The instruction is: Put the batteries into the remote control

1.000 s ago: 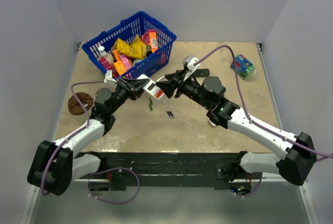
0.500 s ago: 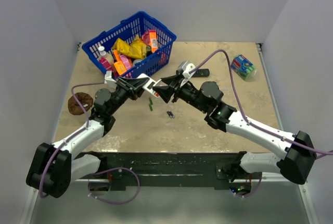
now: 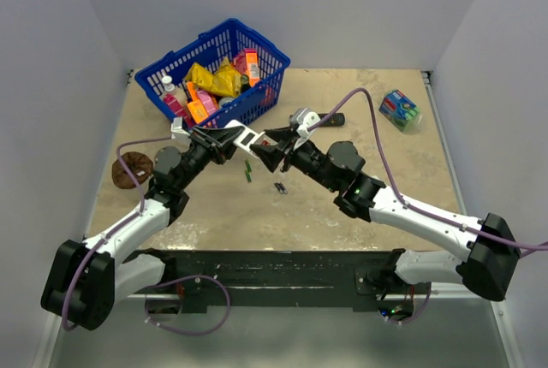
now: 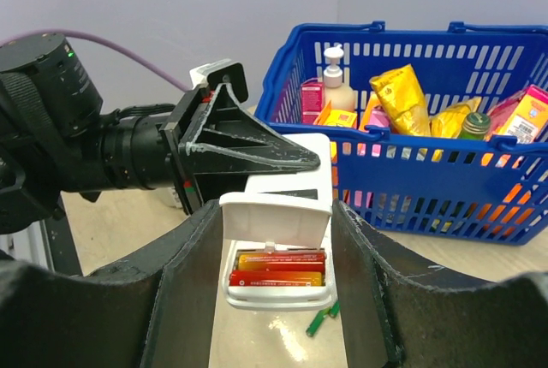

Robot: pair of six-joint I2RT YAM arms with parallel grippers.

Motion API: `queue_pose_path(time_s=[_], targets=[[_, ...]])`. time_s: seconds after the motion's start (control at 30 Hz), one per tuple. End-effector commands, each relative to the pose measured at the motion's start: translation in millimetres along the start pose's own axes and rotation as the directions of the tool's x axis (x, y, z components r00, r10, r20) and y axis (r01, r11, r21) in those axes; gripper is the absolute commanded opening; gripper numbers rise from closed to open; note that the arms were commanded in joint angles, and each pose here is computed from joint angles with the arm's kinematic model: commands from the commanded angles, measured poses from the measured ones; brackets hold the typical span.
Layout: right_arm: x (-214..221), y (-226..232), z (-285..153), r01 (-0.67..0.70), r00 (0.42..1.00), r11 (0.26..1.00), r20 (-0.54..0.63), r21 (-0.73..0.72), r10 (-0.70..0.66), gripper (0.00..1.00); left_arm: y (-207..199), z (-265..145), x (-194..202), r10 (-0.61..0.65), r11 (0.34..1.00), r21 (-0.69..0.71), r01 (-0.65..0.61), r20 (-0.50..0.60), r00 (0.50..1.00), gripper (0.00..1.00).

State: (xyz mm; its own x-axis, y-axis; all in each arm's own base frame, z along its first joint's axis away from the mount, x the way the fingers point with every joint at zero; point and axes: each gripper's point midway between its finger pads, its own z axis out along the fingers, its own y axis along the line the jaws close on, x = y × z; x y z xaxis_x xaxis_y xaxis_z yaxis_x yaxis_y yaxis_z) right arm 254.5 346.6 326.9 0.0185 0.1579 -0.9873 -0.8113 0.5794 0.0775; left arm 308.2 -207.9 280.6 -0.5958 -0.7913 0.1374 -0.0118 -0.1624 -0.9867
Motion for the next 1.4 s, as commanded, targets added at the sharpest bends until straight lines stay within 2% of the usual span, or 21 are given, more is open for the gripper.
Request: queue_pose_path(time_s=[0.0,0.6,1.37], targets=[[-21,-9,1,0.032,0.996,0.998,0.081,0.052,-0.036,0.28,-33,-2,8,-0.019,0.996,0.083,0.021,-0.021,1.0,0.0],[-13,-8,9,0.048,0.996,0.998,0.075,0.045,-0.052,0.28,-41,-2,12,-0.036,0.994,0.1,0.04,-0.044,0.998,0.0],[2,-5,-6,0.06,0.998,0.998,0.022,0.023,-0.06,0.28,-46,-5,6,-0.071,0.99,0.118,0.072,-0.008,0.997,0.0]])
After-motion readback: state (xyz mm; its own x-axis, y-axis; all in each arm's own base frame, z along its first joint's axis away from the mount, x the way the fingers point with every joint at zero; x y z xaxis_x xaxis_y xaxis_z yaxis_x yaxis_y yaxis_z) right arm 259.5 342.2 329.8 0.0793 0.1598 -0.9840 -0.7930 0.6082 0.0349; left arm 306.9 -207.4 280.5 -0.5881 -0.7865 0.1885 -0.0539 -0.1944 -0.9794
